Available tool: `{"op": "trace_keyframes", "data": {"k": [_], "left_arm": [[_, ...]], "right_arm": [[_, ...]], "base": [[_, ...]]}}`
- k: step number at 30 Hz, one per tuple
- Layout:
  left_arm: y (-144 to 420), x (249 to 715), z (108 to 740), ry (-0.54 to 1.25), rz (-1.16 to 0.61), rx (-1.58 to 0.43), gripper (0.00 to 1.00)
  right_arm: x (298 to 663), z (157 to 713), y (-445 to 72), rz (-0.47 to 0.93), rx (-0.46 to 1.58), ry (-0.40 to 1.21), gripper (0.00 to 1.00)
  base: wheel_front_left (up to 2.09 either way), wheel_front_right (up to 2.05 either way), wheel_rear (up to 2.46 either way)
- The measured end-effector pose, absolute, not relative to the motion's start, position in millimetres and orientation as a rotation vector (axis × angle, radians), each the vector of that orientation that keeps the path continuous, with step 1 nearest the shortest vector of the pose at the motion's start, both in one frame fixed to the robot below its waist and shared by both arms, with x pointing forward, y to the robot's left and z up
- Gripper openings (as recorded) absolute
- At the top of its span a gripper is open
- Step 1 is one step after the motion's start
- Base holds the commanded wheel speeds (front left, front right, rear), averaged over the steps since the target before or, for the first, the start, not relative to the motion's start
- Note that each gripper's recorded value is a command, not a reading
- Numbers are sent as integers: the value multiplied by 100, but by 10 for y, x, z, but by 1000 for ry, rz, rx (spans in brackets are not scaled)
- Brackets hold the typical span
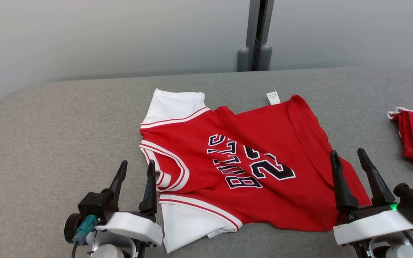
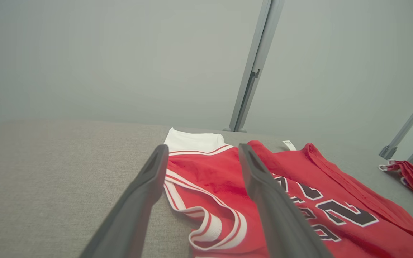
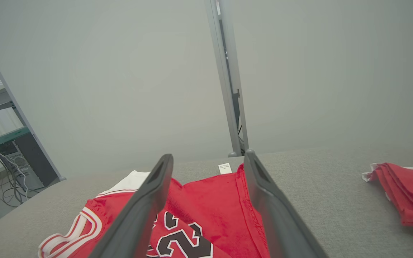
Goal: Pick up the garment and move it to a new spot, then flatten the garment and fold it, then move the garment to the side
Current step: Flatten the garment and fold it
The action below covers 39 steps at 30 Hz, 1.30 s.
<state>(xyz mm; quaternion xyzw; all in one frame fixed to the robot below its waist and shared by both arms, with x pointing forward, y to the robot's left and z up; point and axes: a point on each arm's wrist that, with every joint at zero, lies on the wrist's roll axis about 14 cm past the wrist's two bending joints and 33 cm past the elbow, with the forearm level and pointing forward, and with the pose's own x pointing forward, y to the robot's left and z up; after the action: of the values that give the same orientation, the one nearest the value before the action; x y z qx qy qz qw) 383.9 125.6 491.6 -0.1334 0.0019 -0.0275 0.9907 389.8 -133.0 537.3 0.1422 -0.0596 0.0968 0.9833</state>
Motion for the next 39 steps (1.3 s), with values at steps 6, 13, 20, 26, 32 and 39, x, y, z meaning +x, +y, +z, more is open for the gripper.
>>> {"op": "trace_keyframes", "data": {"k": [6, 13, 20, 26, 32, 39], "left_arm": [[1291, 4088, 4767, 54, -38, -234, 100], [1318, 4755, 4671, 137, -74, -122, 100], [1148, 5494, 4564, 271, -183, -31, 100], [1050, 5799, 4192, 508, -259, 9, 100], [1072, 5964, 3895, 729, -279, 19, 100], [1120, 6056, 3778, 850, -281, 36, 100]], "right_arm": [[3923, 5387, -1355, 192, 252, -117, 100], [4021, 5343, -1482, 156, 229, -116, 100], [4053, 5206, -1670, 97, 219, -98, 100], [4030, 5086, -1836, 41, 217, -77, 100], [4052, 4982, -1907, 17, 215, -58, 100], [4088, 4906, -1915, 13, 220, -45, 100]], "base": [[0, 0, 0], [0, 0, 0], [0, 0, 0], [0, 0, 0], [0, 0, 0], [0, 0, 0]]}}
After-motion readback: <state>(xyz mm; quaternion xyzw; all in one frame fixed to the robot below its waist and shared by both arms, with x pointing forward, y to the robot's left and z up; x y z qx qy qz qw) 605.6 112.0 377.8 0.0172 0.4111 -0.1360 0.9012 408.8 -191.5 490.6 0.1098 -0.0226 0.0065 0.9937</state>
